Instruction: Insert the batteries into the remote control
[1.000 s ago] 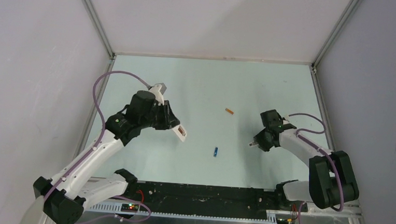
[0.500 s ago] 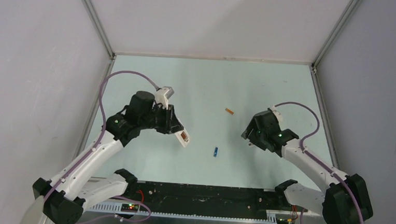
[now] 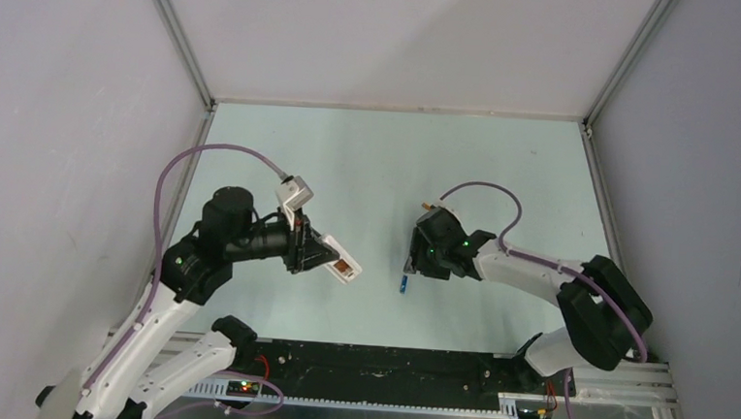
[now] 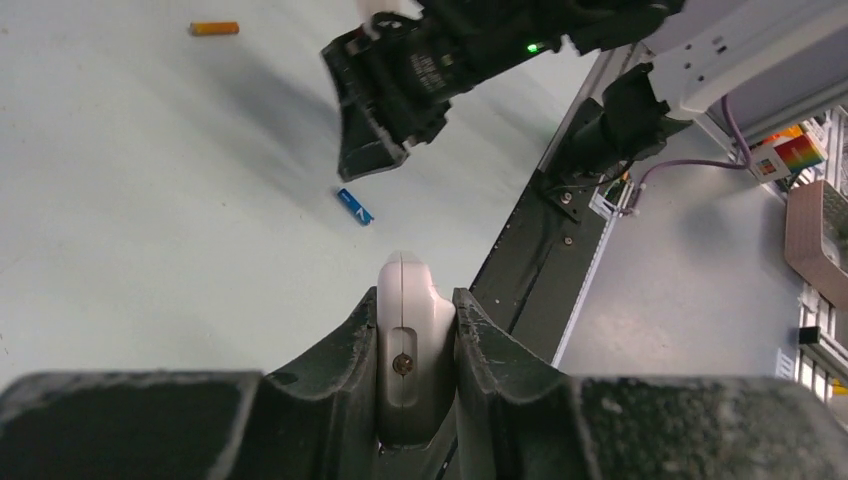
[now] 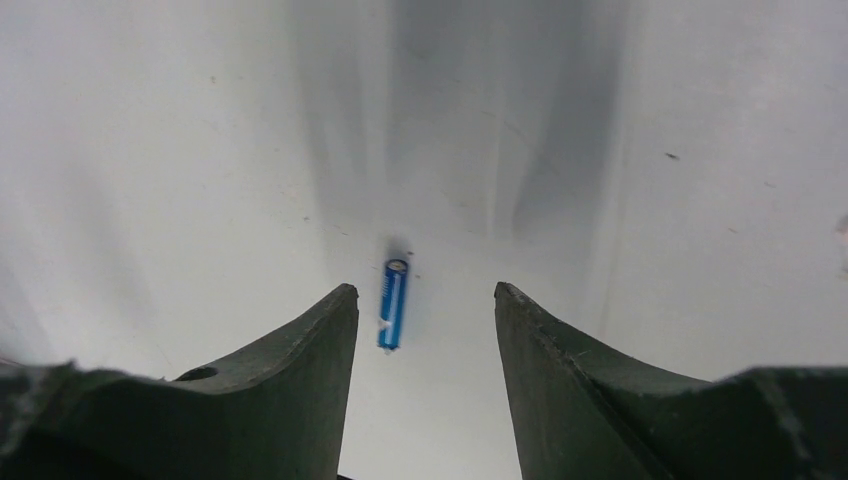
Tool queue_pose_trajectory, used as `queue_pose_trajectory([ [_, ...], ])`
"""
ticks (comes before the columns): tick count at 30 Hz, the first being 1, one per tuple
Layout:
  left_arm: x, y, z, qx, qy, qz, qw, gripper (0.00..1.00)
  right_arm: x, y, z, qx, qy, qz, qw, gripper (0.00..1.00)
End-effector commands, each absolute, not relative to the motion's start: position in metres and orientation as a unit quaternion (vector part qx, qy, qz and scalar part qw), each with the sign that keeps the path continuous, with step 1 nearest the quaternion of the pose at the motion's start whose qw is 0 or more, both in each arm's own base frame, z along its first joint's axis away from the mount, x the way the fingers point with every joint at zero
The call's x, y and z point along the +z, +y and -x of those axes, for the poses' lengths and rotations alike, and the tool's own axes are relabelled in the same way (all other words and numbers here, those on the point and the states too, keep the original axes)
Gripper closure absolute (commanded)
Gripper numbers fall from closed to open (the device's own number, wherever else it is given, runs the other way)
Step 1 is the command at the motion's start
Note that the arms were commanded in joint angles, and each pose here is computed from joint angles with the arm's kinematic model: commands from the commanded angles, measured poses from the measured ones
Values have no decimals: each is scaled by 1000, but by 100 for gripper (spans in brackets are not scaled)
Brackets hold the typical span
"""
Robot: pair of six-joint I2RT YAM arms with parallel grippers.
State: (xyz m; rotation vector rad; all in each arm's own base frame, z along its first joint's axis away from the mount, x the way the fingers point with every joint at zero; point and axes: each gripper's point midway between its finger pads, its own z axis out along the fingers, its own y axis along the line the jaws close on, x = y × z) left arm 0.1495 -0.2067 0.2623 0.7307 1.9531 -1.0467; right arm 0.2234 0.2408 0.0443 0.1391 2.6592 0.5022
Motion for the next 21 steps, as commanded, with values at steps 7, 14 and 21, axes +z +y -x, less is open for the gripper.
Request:
queue_pose_trajectory([
  [7, 267, -204, -145, -407, 743, -317, 427, 100, 47, 285, -235, 159, 961, -12, 226, 49],
  [14, 256, -194, -164, -366, 769, -281, 442, 100, 36, 275, -227, 87, 970, -26, 226, 57],
  [21, 254, -192, -169, -355, 775, -273, 446, 100, 25, 271, -221, 59, 974, -36, 218, 62],
])
